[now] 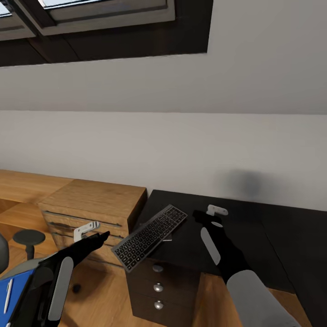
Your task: In the bedroom, organize the workspace by keeping the computer under the desk, ensuring the monitor is on the desk, placing the keyboard on the desk next to the monitor, placing the mouse on the desk next to the keyboard, moving the folder from the swivel chair onto the desk next to the mouse, stacking the notebook on top of the folder with the pen on top of the notebook, and positioning the swivel chair next to the desk.
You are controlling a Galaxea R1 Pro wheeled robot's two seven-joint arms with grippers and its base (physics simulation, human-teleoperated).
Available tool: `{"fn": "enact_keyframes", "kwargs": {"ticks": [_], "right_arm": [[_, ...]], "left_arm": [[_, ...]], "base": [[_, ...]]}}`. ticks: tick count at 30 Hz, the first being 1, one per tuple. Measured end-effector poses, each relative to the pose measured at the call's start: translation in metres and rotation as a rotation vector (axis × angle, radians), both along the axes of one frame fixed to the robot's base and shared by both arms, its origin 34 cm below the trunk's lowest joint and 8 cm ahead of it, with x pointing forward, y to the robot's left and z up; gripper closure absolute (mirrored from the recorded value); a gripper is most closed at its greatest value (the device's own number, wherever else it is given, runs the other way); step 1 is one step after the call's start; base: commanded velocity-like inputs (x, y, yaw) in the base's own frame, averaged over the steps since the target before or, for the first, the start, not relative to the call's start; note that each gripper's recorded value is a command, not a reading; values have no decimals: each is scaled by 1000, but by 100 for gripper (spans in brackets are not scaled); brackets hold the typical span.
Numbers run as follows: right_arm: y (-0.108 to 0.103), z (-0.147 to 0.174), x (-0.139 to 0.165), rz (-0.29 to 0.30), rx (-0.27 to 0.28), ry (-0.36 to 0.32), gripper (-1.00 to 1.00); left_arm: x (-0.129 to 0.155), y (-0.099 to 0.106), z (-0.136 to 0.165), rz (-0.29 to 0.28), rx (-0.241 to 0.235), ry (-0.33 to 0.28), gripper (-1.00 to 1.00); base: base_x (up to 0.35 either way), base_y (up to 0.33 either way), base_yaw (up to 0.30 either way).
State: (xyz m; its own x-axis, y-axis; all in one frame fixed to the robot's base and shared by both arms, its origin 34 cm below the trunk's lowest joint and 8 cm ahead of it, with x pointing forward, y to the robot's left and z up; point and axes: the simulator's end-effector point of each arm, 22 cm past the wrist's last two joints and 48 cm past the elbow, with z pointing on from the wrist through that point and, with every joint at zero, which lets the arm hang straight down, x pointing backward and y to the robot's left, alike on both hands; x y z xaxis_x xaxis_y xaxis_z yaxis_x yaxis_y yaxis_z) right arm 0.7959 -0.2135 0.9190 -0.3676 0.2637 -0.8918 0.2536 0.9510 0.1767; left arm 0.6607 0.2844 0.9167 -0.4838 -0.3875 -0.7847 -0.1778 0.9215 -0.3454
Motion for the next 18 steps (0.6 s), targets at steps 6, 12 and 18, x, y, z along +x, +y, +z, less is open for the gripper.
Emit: {"fn": "enact_keyframes", "kwargs": {"ticks": [6, 12, 18], "right_arm": [[0, 0, 0, 0, 1, 0, -100], [0, -1, 0, 0, 0, 3, -100], [0, -1, 0, 1, -1, 4, -100]], "left_arm": [[0, 0, 0, 0, 1, 0, -100], [0, 0, 0, -1, 0, -1, -100], [0, 0, 0, -1, 0, -1, -100]], "base": [[207, 196, 0], [238, 220, 0], [242, 223, 0]]}}
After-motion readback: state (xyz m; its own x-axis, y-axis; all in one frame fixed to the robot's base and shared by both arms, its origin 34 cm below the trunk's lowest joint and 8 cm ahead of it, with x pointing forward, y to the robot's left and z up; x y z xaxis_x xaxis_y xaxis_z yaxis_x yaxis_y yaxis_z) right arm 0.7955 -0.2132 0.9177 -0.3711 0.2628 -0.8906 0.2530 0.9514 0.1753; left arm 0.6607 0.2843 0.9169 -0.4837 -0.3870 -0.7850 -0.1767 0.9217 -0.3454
